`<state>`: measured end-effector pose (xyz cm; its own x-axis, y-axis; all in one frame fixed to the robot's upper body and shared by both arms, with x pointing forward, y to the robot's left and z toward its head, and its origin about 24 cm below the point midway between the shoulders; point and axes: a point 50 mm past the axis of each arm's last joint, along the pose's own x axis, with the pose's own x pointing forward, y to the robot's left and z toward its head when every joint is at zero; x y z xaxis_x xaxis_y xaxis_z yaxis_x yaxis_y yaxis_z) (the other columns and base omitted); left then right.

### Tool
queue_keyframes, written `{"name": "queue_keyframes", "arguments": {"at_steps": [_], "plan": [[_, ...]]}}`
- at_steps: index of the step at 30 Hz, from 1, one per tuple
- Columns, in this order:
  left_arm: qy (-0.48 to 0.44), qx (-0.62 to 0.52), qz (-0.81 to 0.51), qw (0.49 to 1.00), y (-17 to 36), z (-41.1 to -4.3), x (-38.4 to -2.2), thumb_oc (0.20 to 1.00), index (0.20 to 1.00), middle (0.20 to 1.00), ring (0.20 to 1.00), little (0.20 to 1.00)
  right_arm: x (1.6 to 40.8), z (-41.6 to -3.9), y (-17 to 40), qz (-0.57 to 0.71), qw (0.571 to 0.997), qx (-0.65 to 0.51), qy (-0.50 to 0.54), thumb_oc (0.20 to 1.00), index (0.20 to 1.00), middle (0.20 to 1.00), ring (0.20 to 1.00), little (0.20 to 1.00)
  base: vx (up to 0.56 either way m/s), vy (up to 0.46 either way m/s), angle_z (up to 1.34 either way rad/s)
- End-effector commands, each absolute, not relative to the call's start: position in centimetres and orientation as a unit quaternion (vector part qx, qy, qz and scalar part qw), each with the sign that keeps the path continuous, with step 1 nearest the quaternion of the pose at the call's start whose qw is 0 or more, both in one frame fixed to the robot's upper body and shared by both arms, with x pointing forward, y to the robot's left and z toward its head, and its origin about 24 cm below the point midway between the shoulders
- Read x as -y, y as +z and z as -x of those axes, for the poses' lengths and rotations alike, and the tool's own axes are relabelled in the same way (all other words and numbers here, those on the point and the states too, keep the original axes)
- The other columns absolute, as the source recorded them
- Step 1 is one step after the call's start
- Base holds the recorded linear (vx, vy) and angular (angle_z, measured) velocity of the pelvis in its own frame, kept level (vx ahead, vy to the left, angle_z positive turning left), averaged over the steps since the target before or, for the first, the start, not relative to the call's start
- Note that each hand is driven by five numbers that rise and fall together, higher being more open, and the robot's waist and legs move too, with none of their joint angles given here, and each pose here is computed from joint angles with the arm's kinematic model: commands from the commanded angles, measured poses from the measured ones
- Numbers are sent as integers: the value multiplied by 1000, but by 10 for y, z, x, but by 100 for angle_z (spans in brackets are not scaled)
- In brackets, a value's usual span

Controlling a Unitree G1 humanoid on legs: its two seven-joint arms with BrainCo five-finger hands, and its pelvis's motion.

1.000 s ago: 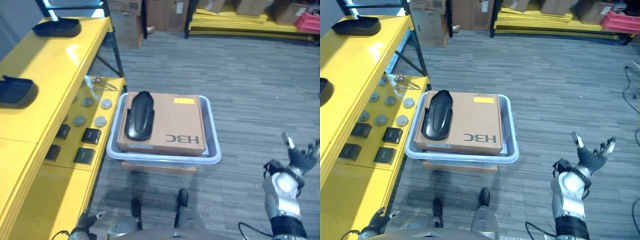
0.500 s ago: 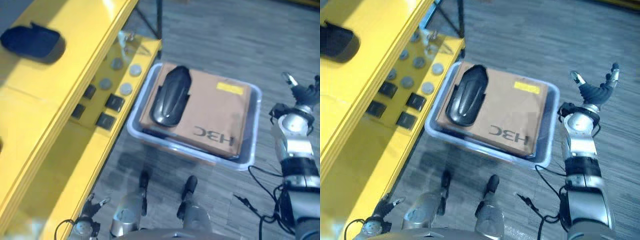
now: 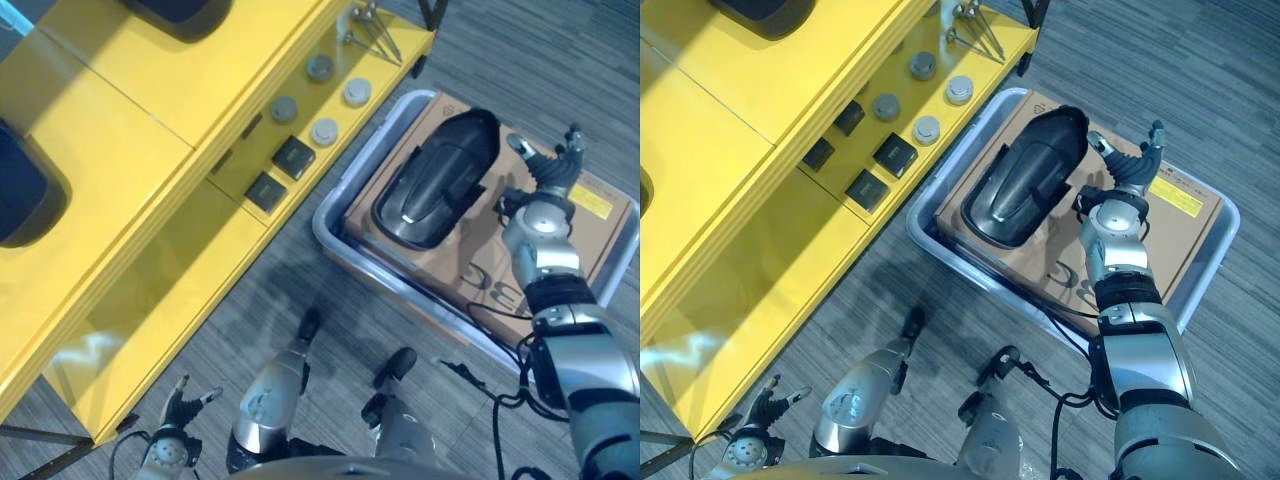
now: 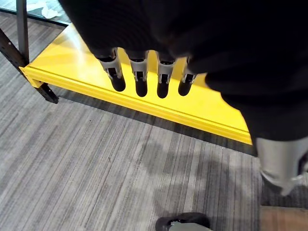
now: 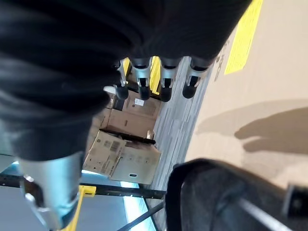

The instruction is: Move parts from the plastic box to the shelf.

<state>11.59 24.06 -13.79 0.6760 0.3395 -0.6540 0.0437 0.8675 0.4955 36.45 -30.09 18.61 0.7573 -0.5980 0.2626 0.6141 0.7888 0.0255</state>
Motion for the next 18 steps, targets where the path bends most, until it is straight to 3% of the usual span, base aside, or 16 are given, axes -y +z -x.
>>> {"name": "queue_keyframes", "arguments": {"at_steps": [1,8,18], "plan": [[70,-415,-278,863,-140,-96,-256,1000,1000,1000,1000,1000,299,-364,188,102,942,121,-296,1000,1000,1000,1000,1000,22,46,7],[66,-413,-267,868,-142,-92,-250,1000,1000,1000,1000,1000,295,-361,136,189,933,25,-307,1000,1000,1000,1000,1000,10,20,1],[70,-415,-263,868,-141,-90,-250,1000,1000,1000,1000,1000,291,-355,120,220,926,10,-306,1000,1000,1000,1000,1000,-3,3,1]]}}
